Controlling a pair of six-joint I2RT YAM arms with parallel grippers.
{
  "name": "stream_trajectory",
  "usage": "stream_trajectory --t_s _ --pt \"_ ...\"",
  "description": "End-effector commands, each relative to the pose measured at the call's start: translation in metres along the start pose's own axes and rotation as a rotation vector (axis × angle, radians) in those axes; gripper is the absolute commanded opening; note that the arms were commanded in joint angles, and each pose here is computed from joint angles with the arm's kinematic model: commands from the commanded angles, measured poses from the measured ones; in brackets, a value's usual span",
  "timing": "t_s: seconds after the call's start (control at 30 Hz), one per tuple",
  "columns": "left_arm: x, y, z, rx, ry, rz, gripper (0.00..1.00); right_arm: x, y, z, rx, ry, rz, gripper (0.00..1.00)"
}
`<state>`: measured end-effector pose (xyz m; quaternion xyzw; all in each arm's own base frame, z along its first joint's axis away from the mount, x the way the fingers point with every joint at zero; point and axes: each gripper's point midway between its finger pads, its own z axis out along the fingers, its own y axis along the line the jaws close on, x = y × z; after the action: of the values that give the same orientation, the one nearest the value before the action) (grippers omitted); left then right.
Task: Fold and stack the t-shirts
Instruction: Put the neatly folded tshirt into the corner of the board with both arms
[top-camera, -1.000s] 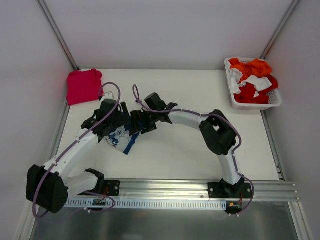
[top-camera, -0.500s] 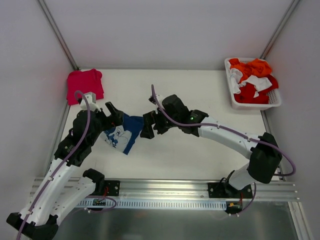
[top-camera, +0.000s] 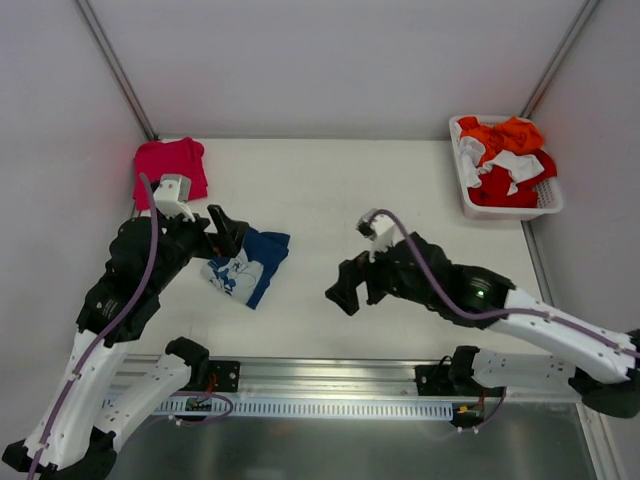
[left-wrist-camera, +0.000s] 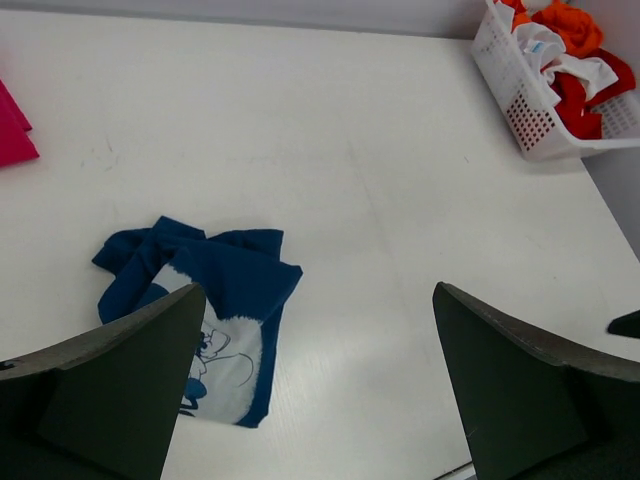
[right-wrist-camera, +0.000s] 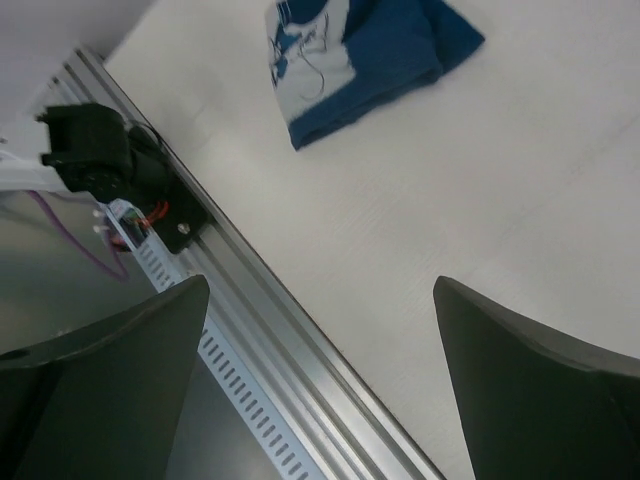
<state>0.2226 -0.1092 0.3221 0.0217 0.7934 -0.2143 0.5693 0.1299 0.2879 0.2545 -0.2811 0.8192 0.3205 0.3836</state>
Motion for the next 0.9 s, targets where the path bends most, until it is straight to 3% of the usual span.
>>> stream_trajectory --t_s 0.0,0.17,0.47,0.6,0.87 --pt "0.001 0.005 -0.013 -0.007 -0.012 0.054 0.99 0.006 -0.017 -0.026 0.085 -0.076 0.018 0.99" --pt "0.03 -0.017 -0.01 0.136 0.093 0.034 0.99 0.03 0.011 0.002 -0.087 -0.136 0.053 1.0" --pt "0.064 0.0 -0.013 0.065 0.11 -0.098 0.99 0.053 0.009 0.068 0.06 0.023 -0.081 0.99" --pt "0.086 0.009 -0.008 0.023 0.137 -0.181 0.99 0.052 0.013 0.073 0.077 0.043 -0.1 1.0" --pt "0.083 0.023 -0.001 -0.054 0.12 -0.135 0.99 0.058 0.005 0.071 0.123 0.046 -0.07 1.0"
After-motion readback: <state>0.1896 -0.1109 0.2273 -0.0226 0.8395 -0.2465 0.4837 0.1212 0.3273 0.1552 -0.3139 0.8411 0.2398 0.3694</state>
